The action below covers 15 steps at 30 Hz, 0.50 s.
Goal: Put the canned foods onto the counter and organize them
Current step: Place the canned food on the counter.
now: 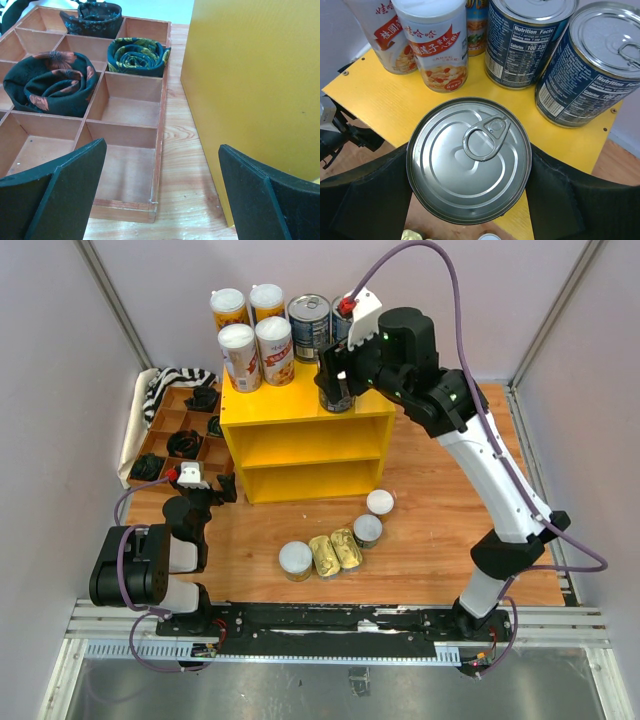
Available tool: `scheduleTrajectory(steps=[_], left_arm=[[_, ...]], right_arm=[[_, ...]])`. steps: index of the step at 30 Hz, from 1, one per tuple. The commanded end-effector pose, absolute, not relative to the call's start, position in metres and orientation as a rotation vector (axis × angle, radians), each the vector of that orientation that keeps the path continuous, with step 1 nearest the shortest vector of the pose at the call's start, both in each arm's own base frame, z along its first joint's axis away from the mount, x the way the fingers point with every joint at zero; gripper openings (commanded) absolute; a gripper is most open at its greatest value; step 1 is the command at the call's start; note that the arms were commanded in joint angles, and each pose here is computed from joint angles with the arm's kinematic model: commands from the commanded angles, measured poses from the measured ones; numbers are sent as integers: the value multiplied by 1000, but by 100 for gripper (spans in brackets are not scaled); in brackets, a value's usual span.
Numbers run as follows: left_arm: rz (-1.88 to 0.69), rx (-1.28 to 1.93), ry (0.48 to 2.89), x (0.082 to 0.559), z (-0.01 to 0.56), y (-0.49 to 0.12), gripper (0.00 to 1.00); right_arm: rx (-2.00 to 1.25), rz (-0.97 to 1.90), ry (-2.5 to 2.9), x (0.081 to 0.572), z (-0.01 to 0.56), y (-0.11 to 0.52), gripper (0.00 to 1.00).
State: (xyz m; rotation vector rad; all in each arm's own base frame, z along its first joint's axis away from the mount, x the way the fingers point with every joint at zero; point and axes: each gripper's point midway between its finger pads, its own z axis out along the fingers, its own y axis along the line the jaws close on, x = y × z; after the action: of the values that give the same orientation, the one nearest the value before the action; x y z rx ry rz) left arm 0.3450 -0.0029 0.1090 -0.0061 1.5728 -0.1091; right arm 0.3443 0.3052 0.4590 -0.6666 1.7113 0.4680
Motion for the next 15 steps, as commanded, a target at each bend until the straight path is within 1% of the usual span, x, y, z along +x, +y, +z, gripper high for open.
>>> scheduleTrajectory(steps=[1,2,3,5,6,7,8,9,15], left_arm=[[-105,14,1548,349,116,-5,100],[-106,15,1549,348,116,-5,100],[-106,14,1550,348,115,-5,100],[-105,13,1550,348,115,-5,100],[-106,13,1551,348,115,-5,100],[-107,14,1551,348,115,-5,100],[-106,15,1550,348,115,-5,100],[-107,14,1550,348,115,-5,100],[-106,14,1550,348,116,-5,100]], right_arm=[[-626,612,1561,344,509,311,11],[-626,621,1565,347,507,313,19],[-623,624,1569,350,505,313,31],[-617,619,1575,356,501,312,61],[-617,616,1575,357,499,311,74],[-614,614,1577,359,497,311,85],[-606,609,1577,361,496,309,93],[-601,604,1581,363,493,307,99],[-590,581,1609,363,480,290,98]])
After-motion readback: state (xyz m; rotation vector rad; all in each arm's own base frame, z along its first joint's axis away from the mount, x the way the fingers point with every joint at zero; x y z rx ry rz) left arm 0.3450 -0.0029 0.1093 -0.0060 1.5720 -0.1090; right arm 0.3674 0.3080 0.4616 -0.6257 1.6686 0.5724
